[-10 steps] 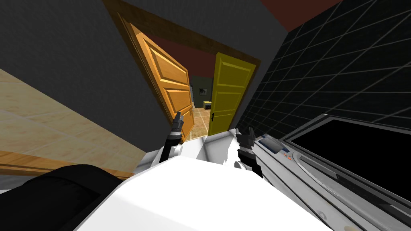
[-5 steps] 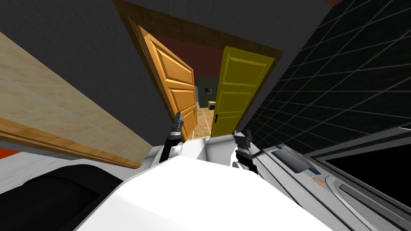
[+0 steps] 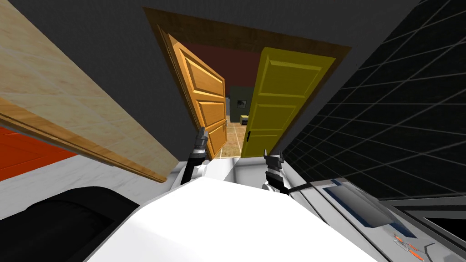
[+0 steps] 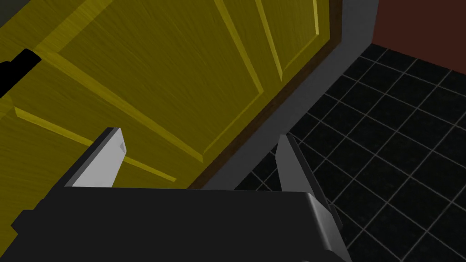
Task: Push the door open
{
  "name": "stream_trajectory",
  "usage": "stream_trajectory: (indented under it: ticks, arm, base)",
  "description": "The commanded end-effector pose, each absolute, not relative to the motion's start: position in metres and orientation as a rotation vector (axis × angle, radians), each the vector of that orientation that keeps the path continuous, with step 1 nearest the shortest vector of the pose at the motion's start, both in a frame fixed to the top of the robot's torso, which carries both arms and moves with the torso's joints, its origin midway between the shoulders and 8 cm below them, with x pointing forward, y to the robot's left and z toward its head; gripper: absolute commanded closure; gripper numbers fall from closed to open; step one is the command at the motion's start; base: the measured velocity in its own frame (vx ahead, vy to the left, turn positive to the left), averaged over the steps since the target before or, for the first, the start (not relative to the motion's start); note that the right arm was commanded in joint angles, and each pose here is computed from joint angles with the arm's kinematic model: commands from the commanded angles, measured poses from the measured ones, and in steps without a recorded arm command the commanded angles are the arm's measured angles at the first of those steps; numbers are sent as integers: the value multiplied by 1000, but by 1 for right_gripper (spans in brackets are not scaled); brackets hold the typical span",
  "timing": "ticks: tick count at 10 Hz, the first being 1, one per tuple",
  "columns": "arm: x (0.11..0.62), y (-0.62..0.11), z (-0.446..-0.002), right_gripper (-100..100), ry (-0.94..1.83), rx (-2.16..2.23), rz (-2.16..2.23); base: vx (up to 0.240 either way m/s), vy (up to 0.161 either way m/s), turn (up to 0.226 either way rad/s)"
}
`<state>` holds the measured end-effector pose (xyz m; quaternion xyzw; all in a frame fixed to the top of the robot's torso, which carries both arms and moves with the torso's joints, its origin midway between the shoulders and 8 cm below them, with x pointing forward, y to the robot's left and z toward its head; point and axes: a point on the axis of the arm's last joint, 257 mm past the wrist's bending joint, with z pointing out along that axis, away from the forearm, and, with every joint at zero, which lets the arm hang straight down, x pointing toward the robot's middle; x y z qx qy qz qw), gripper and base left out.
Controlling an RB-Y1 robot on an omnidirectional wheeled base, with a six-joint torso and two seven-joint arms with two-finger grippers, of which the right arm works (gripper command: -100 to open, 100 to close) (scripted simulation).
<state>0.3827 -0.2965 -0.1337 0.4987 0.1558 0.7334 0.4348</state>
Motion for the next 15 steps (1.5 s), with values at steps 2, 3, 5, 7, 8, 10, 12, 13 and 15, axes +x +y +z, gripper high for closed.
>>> stream_trajectory:
  ticks: [2, 3, 5, 7, 8, 10, 12, 13, 15]
  arm:
    - [384, -299, -151, -100, 341, 1298, 1859]
    - [384, -301, -158, -100, 322, 1320, 1870]
    - [385, -303, -173, -100, 281, 1365, 1891]
    - [384, -306, -187, -100, 239, 1408, 1909]
    - [384, -307, -195, -100, 216, 1430, 1916]
    - [383, -309, -209, -100, 170, 1473, 1930]
    - [382, -312, -224, -100, 122, 1514, 1942]
    - [381, -313, -231, -100, 98, 1534, 1946]
    - [379, -315, -245, -100, 48, 1573, 1953]
  base:
    - [62, -84, 201]
    - [66, -62, 236]
    - [86, -73, 206]
    - [69, -82, 199]
    - [48, -84, 208]
    - [52, -83, 216]
    - [58, -91, 184]
    - [58, -73, 224]
    - [46, -99, 212]
